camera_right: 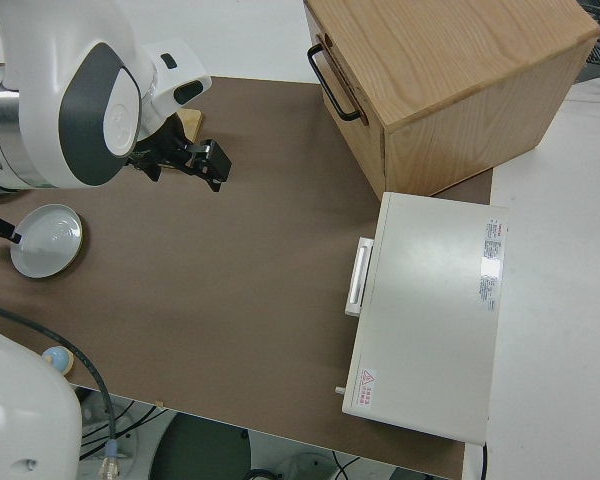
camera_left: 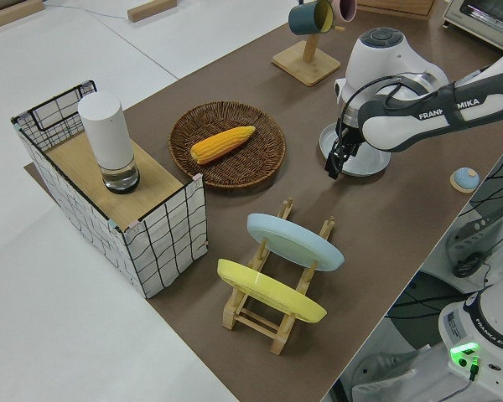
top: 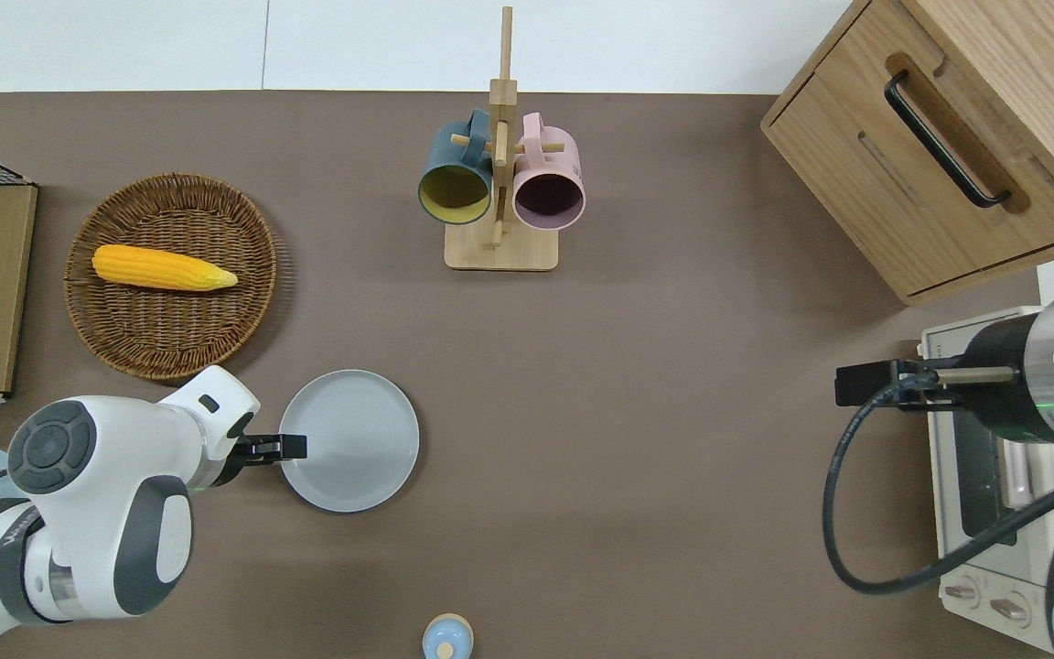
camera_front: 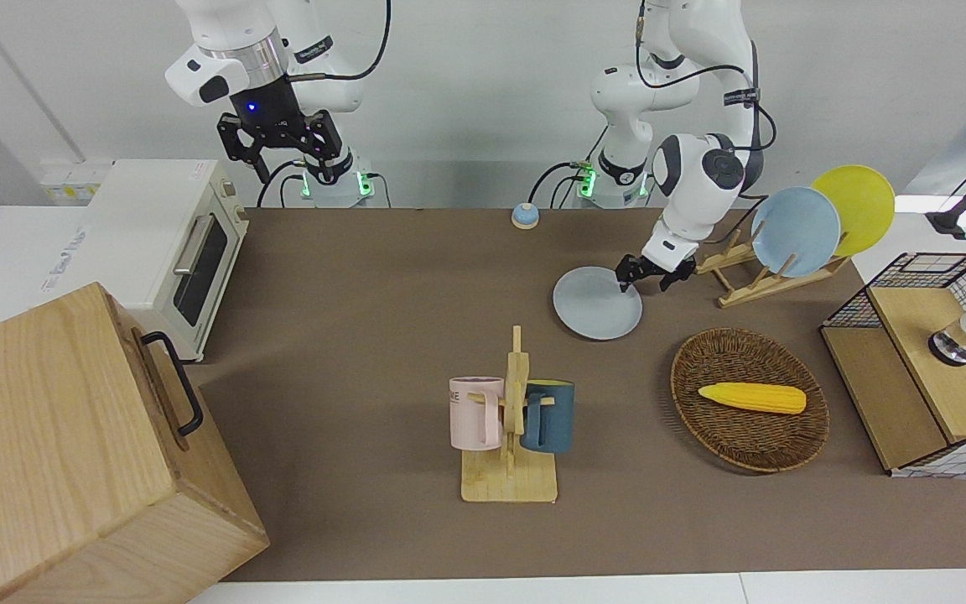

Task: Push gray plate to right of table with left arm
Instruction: 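Lower the left gripper against the gray plate's rim nearest the robot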

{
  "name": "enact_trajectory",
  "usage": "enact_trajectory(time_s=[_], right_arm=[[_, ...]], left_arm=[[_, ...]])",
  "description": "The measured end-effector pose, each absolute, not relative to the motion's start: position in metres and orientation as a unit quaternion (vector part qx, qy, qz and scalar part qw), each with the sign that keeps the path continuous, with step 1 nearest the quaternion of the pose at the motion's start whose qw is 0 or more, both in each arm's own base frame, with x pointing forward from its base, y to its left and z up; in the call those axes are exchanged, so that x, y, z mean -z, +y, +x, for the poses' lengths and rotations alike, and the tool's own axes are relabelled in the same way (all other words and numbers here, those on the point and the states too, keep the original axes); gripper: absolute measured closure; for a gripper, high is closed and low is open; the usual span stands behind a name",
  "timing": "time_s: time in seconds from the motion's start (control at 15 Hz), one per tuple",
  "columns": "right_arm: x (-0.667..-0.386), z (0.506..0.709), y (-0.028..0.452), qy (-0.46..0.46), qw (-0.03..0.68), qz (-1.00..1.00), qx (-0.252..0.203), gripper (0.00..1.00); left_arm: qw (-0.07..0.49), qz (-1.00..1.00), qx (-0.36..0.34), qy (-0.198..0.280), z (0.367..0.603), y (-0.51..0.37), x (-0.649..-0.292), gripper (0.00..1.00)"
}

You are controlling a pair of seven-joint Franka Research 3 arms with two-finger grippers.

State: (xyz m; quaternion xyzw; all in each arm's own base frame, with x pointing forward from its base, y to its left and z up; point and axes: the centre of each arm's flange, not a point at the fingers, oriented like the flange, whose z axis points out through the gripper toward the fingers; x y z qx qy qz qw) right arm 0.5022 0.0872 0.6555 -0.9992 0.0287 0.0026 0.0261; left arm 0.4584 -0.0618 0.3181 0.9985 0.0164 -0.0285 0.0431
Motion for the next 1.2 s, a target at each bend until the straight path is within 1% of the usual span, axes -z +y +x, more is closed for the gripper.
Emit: enact_trajectory(time_s=[0.13, 0.2, 0.27, 0.33, 0.4, 0.6, 0.73, 0.87, 1.0, 1.2], right_arm=[[-0.655, 0.502, 0.087, 0.029, 0.026, -0.999, -0.003, 0.00], [-0.655, 0.502, 0.087, 0.029, 0.026, -0.999, -0.003, 0.00], [-0.655, 0.502, 0.087, 0.029, 0.026, -0.999, -0.003, 0.00], [-0.655, 0.502, 0.087, 0.029, 0.026, -0.999, -0.003, 0.00], [-0.655, 0.502, 0.087, 0.029, 0.026, -0.999, -0.003, 0.00], [-0.655, 0.502, 0.087, 0.029, 0.026, -0.999, -0.003, 0.00], [-0.655, 0.502, 0.087, 0.029, 0.026, -0.999, -0.003, 0.00], [-0.655, 0.502, 0.087, 0.029, 0.026, -0.999, -0.003, 0.00], [-0.655, 0.502, 0.087, 0.029, 0.026, -0.999, -0.003, 0.00], [-0.655, 0.502, 0.087, 0.029, 0.026, -0.999, -0.003, 0.00]], left_arm=[[0.043, 0.998, 0.030, 0.016, 0.458, -0.062, -0.317, 0.12], [0.043, 0.998, 0.030, 0.016, 0.458, -0.062, -0.317, 0.17], [0.043, 0.998, 0.030, 0.016, 0.458, -0.062, -0.316, 0.17], [0.043, 0.998, 0.031, 0.016, 0.458, -0.063, -0.316, 0.22], [0.044, 0.998, 0.033, 0.015, 0.458, -0.063, -0.314, 0.30], [0.045, 0.998, 0.038, 0.015, 0.459, -0.064, -0.306, 0.33], [0.046, 0.998, 0.038, 0.014, 0.459, -0.066, -0.301, 0.51], [0.050, 0.998, 0.040, 0.014, 0.459, -0.070, -0.299, 0.74], [0.054, 0.998, 0.036, 0.016, 0.460, -0.071, -0.301, 0.94], [0.054, 0.998, 0.034, 0.015, 0.461, -0.071, -0.303, 0.96]])
